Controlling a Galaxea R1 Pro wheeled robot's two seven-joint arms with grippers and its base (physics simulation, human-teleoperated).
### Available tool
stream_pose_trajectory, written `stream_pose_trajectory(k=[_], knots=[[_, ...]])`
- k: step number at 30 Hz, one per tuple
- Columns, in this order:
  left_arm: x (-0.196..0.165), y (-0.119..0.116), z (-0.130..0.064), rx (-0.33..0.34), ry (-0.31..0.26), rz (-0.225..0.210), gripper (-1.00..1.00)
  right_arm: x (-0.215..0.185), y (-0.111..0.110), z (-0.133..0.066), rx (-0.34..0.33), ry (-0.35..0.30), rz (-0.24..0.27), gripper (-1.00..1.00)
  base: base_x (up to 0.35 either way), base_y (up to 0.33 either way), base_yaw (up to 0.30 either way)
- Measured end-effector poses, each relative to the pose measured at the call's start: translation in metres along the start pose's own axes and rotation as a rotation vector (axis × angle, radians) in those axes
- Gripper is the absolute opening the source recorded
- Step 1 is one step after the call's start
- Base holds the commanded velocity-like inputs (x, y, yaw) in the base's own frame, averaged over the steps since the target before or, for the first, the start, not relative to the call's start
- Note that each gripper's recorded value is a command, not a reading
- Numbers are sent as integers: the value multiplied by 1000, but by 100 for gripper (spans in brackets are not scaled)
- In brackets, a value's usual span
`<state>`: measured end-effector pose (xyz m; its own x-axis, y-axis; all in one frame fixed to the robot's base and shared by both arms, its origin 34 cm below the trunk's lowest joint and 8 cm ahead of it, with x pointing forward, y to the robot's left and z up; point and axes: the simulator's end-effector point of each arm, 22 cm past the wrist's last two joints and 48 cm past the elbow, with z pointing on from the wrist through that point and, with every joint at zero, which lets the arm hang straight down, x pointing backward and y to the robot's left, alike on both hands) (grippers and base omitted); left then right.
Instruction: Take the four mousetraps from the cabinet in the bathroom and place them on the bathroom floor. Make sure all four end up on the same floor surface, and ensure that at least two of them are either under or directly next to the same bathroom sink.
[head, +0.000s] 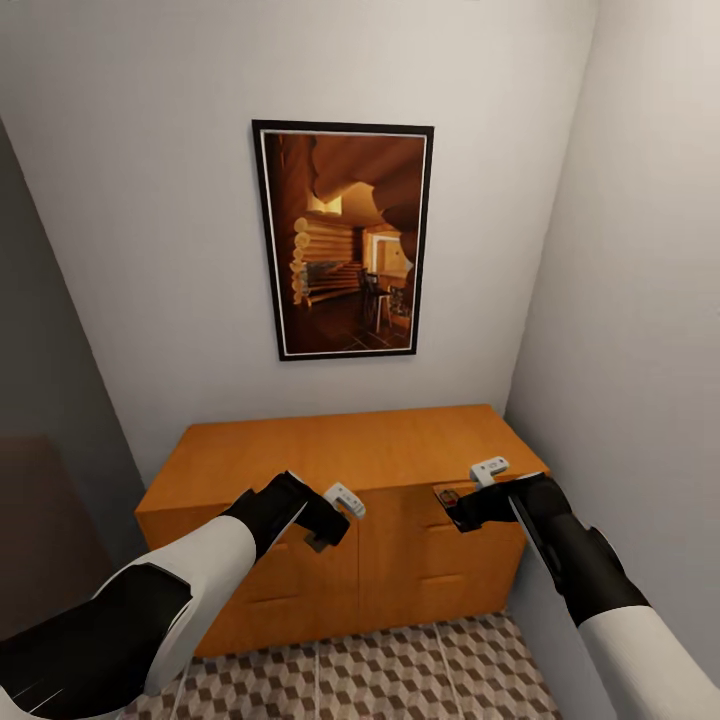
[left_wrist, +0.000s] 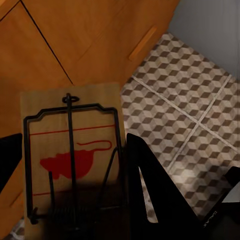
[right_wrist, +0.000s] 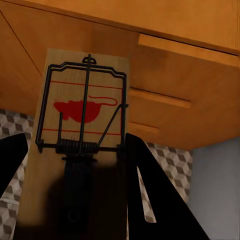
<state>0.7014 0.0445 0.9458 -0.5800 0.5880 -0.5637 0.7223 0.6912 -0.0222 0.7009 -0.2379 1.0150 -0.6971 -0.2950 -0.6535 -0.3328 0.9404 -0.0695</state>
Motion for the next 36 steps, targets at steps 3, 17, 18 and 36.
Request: stream_pose_trajectory(k=[3, 17, 18, 36], knots=[[0, 0, 0, 1, 0, 0, -100, 0, 0, 0, -1, 0, 0, -100, -7, -4, 0], [45, 7, 17, 49, -108, -267, -100, 103, 1, 71, -47, 100, -19, -100, -1, 0, 0], [49, 12, 17, 39, -124, -294, -100, 112, 1, 76, -50, 104, -19, -100, 0, 0, 0], [376, 48, 16, -457, -89, -925, -100, 277, -1, 109, 117, 122, 117, -100, 0, 0, 0]])
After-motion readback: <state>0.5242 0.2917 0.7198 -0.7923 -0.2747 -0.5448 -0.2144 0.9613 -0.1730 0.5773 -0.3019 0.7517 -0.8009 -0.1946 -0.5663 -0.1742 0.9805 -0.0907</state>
